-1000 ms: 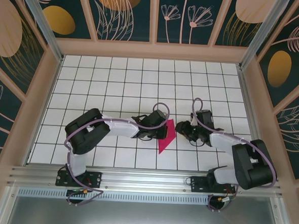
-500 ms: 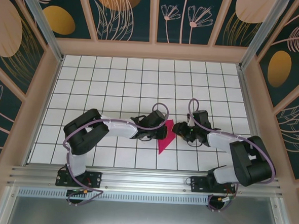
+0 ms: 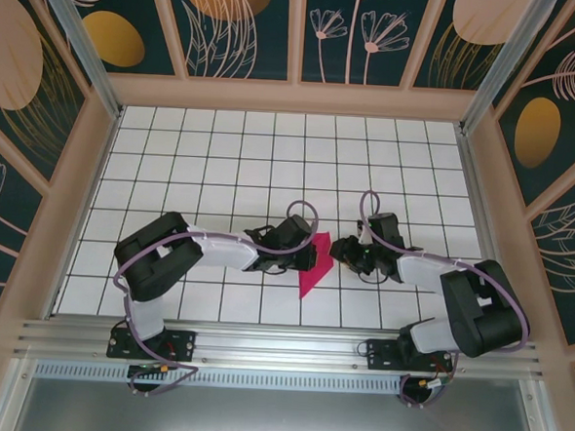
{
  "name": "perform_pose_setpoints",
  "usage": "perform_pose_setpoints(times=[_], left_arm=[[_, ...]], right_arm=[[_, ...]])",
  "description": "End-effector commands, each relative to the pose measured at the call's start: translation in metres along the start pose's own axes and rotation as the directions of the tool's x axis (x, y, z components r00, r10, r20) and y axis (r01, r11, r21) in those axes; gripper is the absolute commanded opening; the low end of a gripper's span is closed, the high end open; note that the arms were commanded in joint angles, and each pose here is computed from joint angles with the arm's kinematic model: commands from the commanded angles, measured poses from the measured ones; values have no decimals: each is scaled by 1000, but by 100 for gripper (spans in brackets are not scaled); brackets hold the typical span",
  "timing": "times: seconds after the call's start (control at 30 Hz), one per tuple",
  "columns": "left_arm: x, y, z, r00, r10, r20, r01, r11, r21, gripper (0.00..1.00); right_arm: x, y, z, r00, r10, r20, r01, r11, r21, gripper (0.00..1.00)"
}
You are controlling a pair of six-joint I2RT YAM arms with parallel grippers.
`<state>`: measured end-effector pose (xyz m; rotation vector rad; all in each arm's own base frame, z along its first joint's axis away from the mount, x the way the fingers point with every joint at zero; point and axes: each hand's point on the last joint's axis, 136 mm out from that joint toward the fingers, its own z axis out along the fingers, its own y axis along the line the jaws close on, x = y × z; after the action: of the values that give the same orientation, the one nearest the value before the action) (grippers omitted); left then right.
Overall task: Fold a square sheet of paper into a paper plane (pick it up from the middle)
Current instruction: Fourth fold the wing at the center of the table.
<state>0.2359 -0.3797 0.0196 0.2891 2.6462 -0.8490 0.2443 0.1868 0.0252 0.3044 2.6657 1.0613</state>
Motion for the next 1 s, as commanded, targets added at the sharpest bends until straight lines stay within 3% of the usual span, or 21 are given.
perform_pose_setpoints(times=[0.0, 0.33, 0.6, 0.73, 0.97], left_arm=[[2, 10, 2, 1000, -22, 3, 22, 999, -28, 6], [15, 19, 5, 999, -48, -18, 48, 999, -20, 5], [-15, -22, -22, 998, -15, 64, 8, 995, 98, 11], [-24, -16, -30, 994, -16, 107, 12, 999, 44, 12], [-10, 12, -18, 998, -11, 65, 15, 998, -66, 10]], right_arm=[[5, -5, -2, 1000, -7, 4, 7, 1000, 29, 38], [18, 2, -2, 1000, -10, -22, 11, 1000, 26, 38], [17, 1, -5, 1000, -19, -1, 19, 999, 47, 38], [14, 6, -7, 1000, -26, 5, 26, 999, 31, 38], [15, 8, -5, 1000, -22, -3, 22, 999, 23, 39]])
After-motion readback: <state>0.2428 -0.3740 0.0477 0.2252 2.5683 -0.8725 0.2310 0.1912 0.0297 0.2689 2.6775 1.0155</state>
